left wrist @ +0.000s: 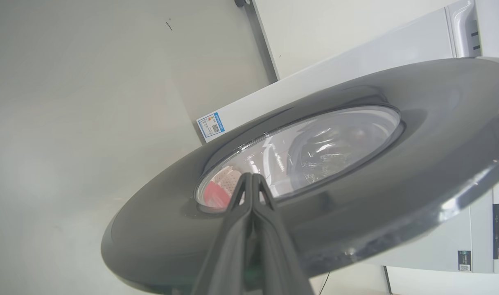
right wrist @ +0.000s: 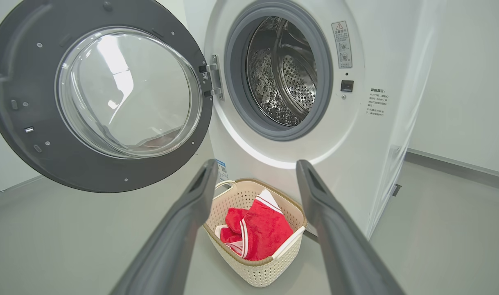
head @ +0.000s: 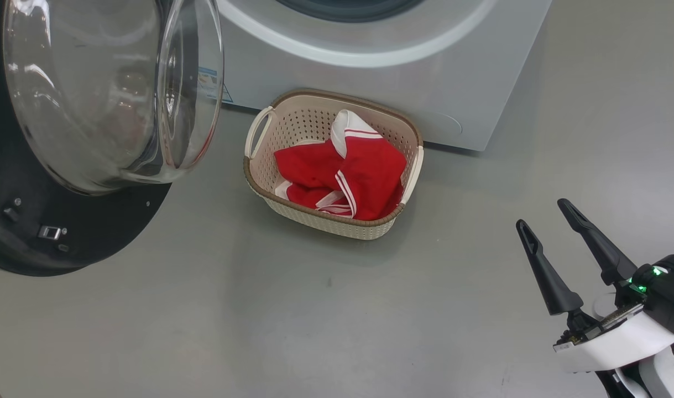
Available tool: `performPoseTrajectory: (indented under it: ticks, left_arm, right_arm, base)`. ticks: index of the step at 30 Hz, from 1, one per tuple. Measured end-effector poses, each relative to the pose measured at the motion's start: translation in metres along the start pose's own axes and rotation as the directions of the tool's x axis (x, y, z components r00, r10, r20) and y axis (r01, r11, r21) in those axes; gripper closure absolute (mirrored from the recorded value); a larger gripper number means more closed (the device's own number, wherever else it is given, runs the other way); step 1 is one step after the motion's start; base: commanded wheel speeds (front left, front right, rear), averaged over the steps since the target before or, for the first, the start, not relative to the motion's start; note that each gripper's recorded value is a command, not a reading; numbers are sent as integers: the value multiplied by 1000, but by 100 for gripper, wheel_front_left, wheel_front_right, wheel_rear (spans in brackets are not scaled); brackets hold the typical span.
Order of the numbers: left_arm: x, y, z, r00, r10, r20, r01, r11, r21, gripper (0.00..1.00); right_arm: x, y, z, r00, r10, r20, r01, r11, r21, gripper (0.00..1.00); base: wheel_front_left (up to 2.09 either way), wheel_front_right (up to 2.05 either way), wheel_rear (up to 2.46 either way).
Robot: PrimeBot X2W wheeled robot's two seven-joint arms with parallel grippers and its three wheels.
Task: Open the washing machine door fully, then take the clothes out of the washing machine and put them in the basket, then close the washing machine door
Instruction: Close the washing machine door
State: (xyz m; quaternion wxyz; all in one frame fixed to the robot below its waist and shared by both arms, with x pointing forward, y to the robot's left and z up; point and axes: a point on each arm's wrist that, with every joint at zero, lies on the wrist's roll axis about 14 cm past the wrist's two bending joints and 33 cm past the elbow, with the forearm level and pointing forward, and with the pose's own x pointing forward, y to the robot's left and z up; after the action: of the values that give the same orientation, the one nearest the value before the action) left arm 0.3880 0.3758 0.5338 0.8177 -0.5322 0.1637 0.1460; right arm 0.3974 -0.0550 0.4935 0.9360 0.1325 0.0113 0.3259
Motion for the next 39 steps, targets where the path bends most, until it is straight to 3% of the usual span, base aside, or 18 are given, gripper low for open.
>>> performPoseTrajectory:
  ticks: [10, 19, 39]
  left_arm:
    - [1, -13, -11, 997, -51, -51, 52, 999, 16, 100]
    - [7, -17, -37, 982, -104, -158, 100, 994, -37, 100]
    - [6, -47, -122, 861, -259, -438, 252, 965, -76, 100]
  right_arm:
    - [0, 7, -3, 1000, 17, -8, -17, 1000, 7, 0]
    - [-5, 9, -1, 1000, -5, 3, 4, 1000, 19, 0]
    - [-7, 4, 9, 998, -49, 36, 48, 999, 16, 0]
  base:
    - [0, 0, 0]
    - [0, 0, 0]
    - [0, 0, 0]
